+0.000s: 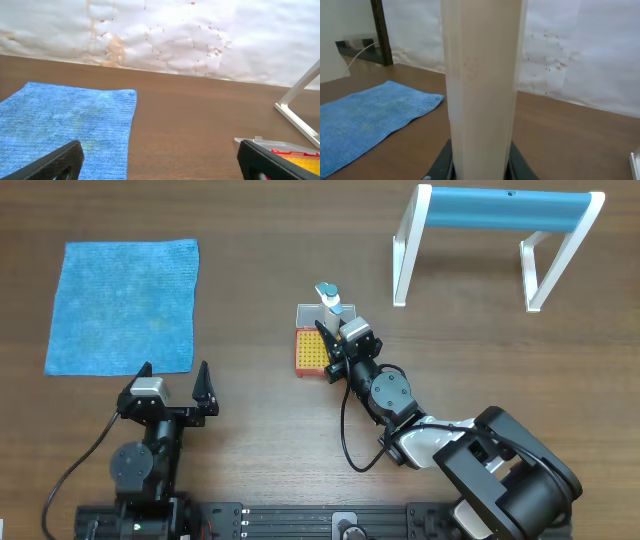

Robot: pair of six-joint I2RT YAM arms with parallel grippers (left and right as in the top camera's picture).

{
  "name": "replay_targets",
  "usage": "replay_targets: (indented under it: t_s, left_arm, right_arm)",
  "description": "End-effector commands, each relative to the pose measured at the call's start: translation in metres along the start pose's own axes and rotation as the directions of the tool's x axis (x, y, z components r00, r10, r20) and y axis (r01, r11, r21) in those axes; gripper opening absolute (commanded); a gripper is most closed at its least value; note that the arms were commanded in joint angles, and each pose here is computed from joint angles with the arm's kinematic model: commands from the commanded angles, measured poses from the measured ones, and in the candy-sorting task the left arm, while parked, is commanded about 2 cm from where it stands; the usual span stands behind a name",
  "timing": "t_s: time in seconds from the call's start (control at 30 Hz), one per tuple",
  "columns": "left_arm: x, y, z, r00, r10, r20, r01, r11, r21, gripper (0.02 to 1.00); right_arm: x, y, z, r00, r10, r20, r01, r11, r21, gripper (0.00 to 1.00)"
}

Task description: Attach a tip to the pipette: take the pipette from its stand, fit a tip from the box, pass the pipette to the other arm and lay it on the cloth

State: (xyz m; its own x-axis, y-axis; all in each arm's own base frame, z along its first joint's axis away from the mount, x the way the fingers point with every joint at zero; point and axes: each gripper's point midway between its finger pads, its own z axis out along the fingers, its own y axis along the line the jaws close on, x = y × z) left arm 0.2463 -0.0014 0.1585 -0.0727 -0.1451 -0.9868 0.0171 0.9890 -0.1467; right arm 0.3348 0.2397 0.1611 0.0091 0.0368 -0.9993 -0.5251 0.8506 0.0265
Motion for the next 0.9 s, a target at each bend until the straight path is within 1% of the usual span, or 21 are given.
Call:
replay_targets:
  t_s: [0.03,0.9]
  left_arm:
    - [0.0014,-0.0023,-0.0002,1.0,0.001,-0.004,-0.001,1.0,0.014,0.996]
    - [0.0014,-0.0023,-0.0002,1.0,0.001,-0.004,-0.001,1.0,0.014,0.996]
  right_arm:
    - [0.0038,-0.0003,-0.0009,1.0,-0.007,-0.001,0.007,1.0,0.008,0.071]
    - [0.0084,-0.0002,0.0001,1.0,-0.003,-0.001,0.003,1.0,0.007,0.071]
